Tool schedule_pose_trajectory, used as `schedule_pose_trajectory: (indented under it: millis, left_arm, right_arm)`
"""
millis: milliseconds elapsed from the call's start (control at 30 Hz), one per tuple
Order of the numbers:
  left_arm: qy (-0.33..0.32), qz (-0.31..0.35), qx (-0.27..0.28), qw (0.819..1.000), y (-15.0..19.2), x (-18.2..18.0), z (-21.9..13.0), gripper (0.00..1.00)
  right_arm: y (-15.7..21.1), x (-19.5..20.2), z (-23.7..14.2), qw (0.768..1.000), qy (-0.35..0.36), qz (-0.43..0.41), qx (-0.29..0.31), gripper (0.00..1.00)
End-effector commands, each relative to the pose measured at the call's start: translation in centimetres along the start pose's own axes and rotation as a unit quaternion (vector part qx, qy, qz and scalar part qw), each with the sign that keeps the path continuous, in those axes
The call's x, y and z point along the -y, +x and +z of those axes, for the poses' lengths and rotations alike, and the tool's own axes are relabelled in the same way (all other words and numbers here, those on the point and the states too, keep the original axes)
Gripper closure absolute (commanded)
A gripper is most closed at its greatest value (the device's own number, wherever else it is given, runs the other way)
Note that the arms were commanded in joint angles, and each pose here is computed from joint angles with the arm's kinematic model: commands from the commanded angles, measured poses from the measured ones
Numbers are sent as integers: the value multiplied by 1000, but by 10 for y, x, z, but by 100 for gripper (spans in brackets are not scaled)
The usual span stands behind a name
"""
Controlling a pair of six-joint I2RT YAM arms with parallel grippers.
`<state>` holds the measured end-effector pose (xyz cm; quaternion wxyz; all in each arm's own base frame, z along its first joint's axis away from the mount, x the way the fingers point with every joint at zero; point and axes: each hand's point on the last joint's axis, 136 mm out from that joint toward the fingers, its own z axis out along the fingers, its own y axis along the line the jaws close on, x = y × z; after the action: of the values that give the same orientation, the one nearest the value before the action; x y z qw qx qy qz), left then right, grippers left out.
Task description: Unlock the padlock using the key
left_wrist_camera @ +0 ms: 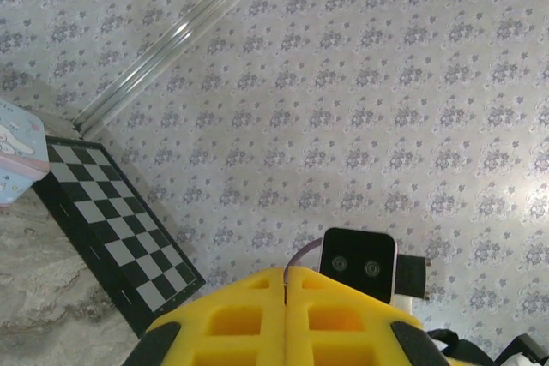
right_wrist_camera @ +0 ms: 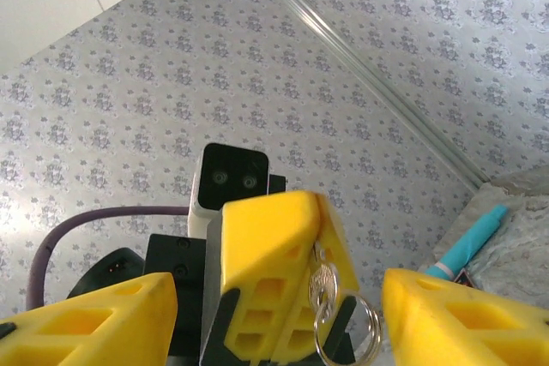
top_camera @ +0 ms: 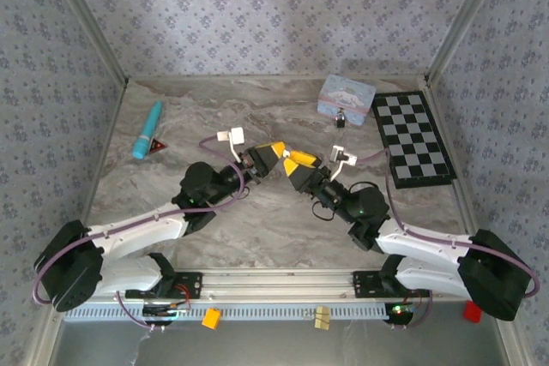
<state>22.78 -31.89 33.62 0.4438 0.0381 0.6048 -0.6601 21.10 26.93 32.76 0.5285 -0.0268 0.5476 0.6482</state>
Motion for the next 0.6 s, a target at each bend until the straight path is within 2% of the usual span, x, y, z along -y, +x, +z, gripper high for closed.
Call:
schedule_pose_trajectory:
  millis: [0, 167, 267, 567]
  left_arm:
    - [49, 14, 6, 999, -9, 28, 6, 100]
    - [48, 11, 3, 999, -6, 27, 7, 100]
    - [43, 10, 6, 999, -6, 25, 7, 100]
    - [39, 9, 3, 999, -5, 23, 6, 100]
  right_arm:
    - [-2, -5, -3, 1000, -20, 10, -2, 37]
    - [-2, -5, 0, 1000, -23, 14, -9, 43]
    - [-1, -5, 2, 1000, -21, 14, -15, 54]
    - [1, -3, 4, 1000, -20, 16, -17, 69]
